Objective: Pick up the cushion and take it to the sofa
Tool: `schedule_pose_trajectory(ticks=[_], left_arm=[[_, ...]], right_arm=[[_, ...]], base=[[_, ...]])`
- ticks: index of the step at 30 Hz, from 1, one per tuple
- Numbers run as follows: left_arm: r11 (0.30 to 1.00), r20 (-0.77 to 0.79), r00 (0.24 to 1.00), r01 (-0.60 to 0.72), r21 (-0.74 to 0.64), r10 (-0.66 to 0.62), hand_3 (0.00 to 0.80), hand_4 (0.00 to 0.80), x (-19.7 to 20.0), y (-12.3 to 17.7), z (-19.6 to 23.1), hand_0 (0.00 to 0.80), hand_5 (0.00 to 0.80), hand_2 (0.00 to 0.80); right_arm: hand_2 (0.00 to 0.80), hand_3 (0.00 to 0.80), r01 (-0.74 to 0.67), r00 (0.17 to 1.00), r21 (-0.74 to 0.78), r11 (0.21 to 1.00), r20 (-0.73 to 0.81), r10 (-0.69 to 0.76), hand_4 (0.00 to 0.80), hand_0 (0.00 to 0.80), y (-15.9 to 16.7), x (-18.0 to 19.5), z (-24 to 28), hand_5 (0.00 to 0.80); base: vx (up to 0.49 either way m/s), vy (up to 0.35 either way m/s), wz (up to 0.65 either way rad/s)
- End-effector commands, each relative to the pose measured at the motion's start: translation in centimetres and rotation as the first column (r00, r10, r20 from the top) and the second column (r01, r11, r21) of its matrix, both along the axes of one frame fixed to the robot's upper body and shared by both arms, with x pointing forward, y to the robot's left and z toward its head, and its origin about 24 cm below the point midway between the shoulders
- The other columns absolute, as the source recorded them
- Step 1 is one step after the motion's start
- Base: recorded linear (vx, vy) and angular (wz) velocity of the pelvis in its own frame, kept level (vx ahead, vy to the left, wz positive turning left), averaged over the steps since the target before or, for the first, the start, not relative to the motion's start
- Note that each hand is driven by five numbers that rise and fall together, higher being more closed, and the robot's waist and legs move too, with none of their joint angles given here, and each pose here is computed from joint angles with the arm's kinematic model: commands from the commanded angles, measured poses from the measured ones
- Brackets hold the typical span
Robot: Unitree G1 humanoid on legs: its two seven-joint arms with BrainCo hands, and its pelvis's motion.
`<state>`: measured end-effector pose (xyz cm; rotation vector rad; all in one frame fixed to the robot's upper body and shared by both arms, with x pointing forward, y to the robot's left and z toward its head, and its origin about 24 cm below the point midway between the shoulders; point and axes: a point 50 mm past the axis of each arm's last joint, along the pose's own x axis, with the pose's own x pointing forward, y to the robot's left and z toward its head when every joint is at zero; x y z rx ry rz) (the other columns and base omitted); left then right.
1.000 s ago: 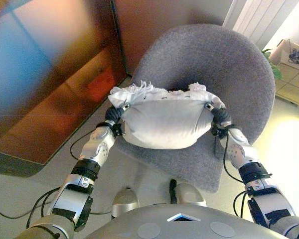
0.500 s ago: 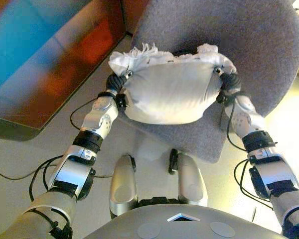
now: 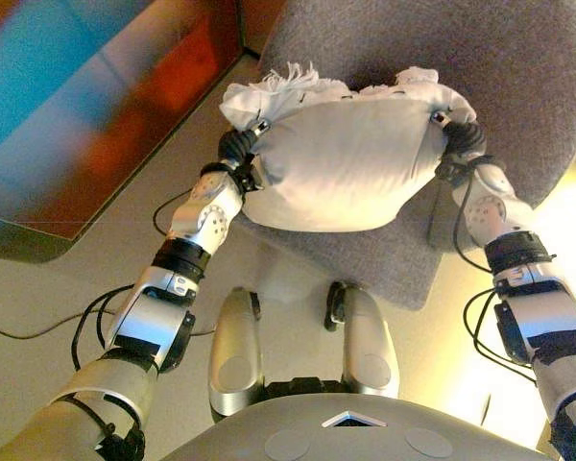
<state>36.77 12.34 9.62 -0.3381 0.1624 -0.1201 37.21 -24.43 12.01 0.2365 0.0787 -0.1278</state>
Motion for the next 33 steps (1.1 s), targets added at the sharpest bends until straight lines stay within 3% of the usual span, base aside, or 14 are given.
schedule_pose_trajectory(ticks=[1,6,15,24,33], left_arm=[[0.949,0.123,0.95,0.3,-0.096,-0.287,0.8,0.8,-0.8,-8.9,4.5,0.8,0.8,0.8],[0.947,0.208,0.932,0.314,-0.061,-0.295,0.8,0.8,-0.9,-9.5,6.1,0.8,0.8,0.8],[0.962,0.152,0.962,0.247,-0.118,-0.229,0.8,0.8,-0.1,-9.6,6.1,0.8,0.8,0.8],[0.965,0.143,0.964,0.241,-0.099,-0.226,0.8,0.8,0.2,-10.1,5.9,0.8,0.8,0.8],[0.98,0.155,0.979,0.155,-0.128,-0.134,0.8,0.8,1.0,-9.2,6.5,0.8,0.8,0.8]], right_arm=[[0.8,0.8,-0.064,0.956,0.017,0.998,0.288,0.057,0.8,0.8,1.6,2.1,9.2,0.8],[0.8,0.8,-0.04,0.946,-0.004,0.999,0.322,0.04,0.8,0.8,0.8,2.3,11.2,0.8],[0.8,0.8,0.002,0.959,-0.064,0.998,0.283,0.016,0.8,0.8,-0.1,3.2,13.3,0.8],[0.8,0.8,0.065,0.981,-0.151,0.986,0.189,-0.035,0.8,0.8,-0.2,4.0,13.1,0.8],[0.8,0.8,0.014,0.998,-0.326,0.945,0.069,0.009,0.8,0.8,0.9,4.8,12.3,0.8]], base=[[0.031,0.015,0.0],[0.02,0.006,0.0],[0.0,0.0,0.0],[-0.001,0.006,0.06],[-0.022,0.004,0.05]])
